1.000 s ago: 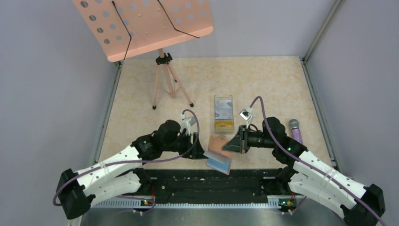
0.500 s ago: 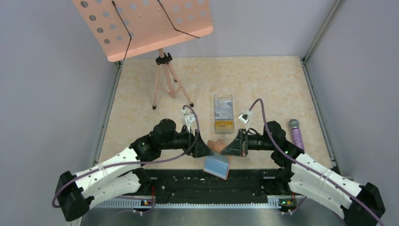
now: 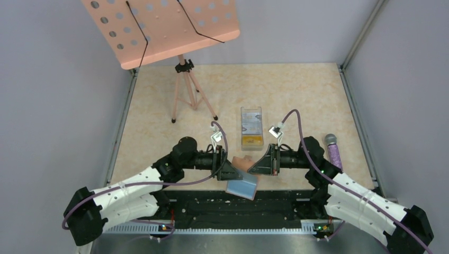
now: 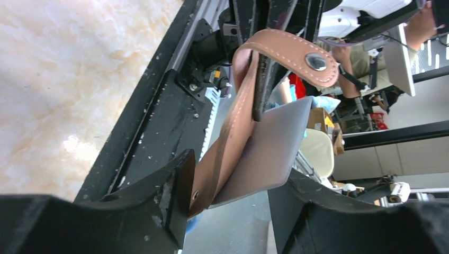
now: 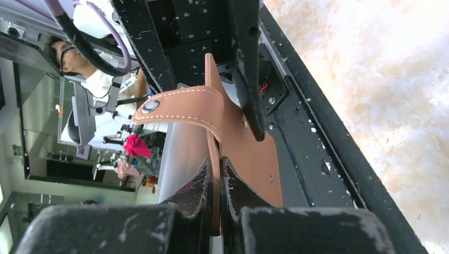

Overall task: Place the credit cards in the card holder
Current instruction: Open the card holder at the center of the board.

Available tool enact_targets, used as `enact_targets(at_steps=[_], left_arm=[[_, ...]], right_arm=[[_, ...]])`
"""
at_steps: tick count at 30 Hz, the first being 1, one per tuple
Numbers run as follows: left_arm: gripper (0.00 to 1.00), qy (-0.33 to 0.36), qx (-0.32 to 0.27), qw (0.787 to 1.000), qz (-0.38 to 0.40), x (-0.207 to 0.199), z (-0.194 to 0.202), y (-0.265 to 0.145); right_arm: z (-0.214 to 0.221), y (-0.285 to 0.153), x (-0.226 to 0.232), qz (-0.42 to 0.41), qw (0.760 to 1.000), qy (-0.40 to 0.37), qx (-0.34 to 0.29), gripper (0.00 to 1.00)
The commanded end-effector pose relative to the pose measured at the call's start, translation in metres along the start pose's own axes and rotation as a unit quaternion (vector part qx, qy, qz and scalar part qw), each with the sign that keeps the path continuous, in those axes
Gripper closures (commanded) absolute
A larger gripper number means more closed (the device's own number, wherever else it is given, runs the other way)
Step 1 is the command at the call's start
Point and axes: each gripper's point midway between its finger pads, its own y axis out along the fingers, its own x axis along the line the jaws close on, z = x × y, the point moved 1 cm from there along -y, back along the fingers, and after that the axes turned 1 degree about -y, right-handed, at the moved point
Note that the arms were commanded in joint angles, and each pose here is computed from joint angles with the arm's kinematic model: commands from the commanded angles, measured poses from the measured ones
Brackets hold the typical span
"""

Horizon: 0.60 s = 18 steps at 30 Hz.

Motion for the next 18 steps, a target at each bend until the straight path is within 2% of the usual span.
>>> enact_targets(at_steps=[1, 4, 6, 7, 10, 16, 18], left_arm=[[0.51, 0.021, -0.005, 0.998, 0.053, -0.021, -0.007, -0.001], [0.8, 0.019, -0.008, 0.999, 0.048, -0.022, -0.008, -0.002], [0.96, 0.018, -0.012, 0.999, 0.039, -0.021, -0.009, -0.004], [1.0, 0.017, -0.014, 0.999, 0.028, -0.019, -0.01, -0.004], [1.0, 0.009, -0.021, 1.0, -0.007, -0.017, -0.014, -0.009], [1.0, -0.015, 0.001, 0.997, -0.074, -0.011, -0.007, -0.024], [1.0, -0.021, 0.01, 0.996, -0.092, -0.009, -0.005, -0.028]], right_arm=[[-0.012, 0.001, 0.011, -0.018, 1.0, -0.008, -0.022, 1.0], [-0.013, 0.002, 0.009, -0.013, 1.0, 0.001, -0.026, 1.0], [-0.015, 0.002, 0.007, -0.006, 0.999, 0.005, -0.032, 0.95], [-0.017, 0.002, 0.005, 0.002, 0.999, 0.007, -0.037, 0.92], [-0.022, 0.001, -0.012, 0.06, 0.996, 0.022, -0.055, 0.83], [-0.039, -0.007, -0.026, 0.14, 0.986, 0.023, -0.092, 0.47], [-0.045, -0.011, -0.025, 0.161, 0.982, 0.011, -0.095, 0.39]])
